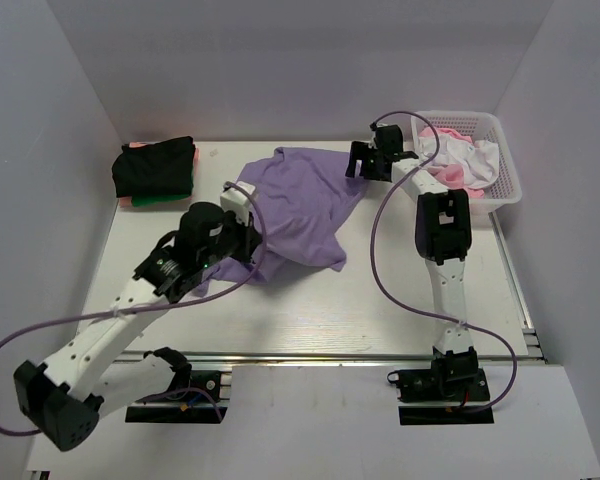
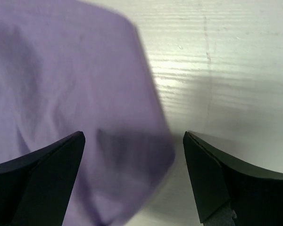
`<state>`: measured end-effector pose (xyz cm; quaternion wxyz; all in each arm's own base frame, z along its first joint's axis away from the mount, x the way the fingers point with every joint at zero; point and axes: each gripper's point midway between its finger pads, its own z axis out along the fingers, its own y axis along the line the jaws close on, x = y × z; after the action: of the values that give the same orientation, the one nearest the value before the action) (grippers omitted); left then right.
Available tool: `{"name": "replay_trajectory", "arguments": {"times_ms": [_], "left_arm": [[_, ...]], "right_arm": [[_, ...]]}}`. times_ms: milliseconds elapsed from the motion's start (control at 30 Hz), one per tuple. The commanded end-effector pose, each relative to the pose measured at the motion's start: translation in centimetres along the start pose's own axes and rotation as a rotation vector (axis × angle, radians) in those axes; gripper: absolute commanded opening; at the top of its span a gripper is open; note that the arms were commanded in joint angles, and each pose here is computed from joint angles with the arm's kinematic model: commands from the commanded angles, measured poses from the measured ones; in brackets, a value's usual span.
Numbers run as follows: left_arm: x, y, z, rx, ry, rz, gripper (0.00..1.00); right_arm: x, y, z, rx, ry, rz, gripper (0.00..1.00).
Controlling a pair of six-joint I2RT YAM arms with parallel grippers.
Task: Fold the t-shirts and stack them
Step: Flatten out the tshirt
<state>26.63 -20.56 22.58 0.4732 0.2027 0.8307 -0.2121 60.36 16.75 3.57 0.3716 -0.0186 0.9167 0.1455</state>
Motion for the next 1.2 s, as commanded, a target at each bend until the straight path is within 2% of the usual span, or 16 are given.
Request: {"name": "replay_trajectory", "arguments": {"times_ms": [0, 33, 100, 167, 267, 567, 700, 733, 800, 833, 933, 967, 1033, 1067, 1133, 1167], "left_arm": [[-0.2, 1.7, -2.7, -0.100, -0.037, -0.005, 0.00], [-1.0, 1.9, -3.2, -0.117, -0.066, -0.006, 0.00], [-1.2, 2.4, -4.5, -0.150, -0.084, -0.017, 0.00], [-1.7, 3.0, -5.3, -0.184, -0.118, -0.030, 0.00], [-2.2, 2.9, -6.0, -0.178, -0.152, -0.032, 0.00], [-2.1, 3.1, -6.8, -0.191, -0.179, -0.058, 0.00], [-2.6, 3.4, -8.1, -0.209, -0.230, -0.084, 0.00], [-2.3, 3.4, -8.1, -0.209, -0.229, -0.094, 0.00], [-2.5, 3.8, -8.4, -0.229, -0.251, -0.098, 0.00], [-2.6, 3.9, -8.7, -0.234, -0.265, -0.109, 0.00], [-3.4, 4.9, -9.0, -0.294, -0.309, -0.151, 0.00], [-4.4, 6.7, -10.0, -0.397, -0.378, -0.221, 0.00], [-5.0, 7.2, -10.5, -0.431, -0.412, -0.278, 0.00], [-5.0, 8.9, -11.6, -0.536, -0.439, -0.321, 0.00], [-6.1, 9.8, -13.1, -0.598, -0.510, -0.413, 0.00], [-6.7, 10.6, -14.3, -0.656, -0.546, -0.437, 0.00]], "right_arm": [[-2.2, 1.4, 1.1, -0.069, -0.065, 0.070, 0.89], [-2.2, 1.5, 1.1, -0.076, -0.065, 0.070, 0.89], [-1.8, 1.9, 1.7, -0.103, -0.058, 0.087, 0.81], [-1.5, 2.3, 1.9, -0.124, -0.051, 0.100, 0.69], [-1.1, 3.0, 2.0, -0.167, -0.038, 0.091, 0.61], [-1.2, 4.8, 2.3, -0.224, -0.034, 0.045, 0.65], [-0.1, 5.7, 2.4, -0.244, -0.001, 0.029, 0.43], [-0.2, 5.7, 2.2, -0.239, 0.000, 0.023, 0.25], [1.3, 5.3, 2.4, -0.213, 0.026, 0.024, 0.08], [0.6, 5.4, 2.0, -0.210, 0.000, 0.015, 0.00], [-0.9, 5.5, -0.1, -0.210, -0.065, 0.008, 0.00], [-5.1, 6.3, -4.2, -0.211, -0.177, -0.013, 0.00], [-6.0, 6.1, -5.7, -0.191, -0.232, -0.030, 0.00], [-9.2, 6.2, -8.7, -0.174, -0.334, -0.047, 0.00], [-10.0, 5.8, -10.5, -0.144, -0.398, -0.057, 0.00], [-13.2, 5.6, -14.9, -0.102, -0.513, -0.055, 0.00]]}}
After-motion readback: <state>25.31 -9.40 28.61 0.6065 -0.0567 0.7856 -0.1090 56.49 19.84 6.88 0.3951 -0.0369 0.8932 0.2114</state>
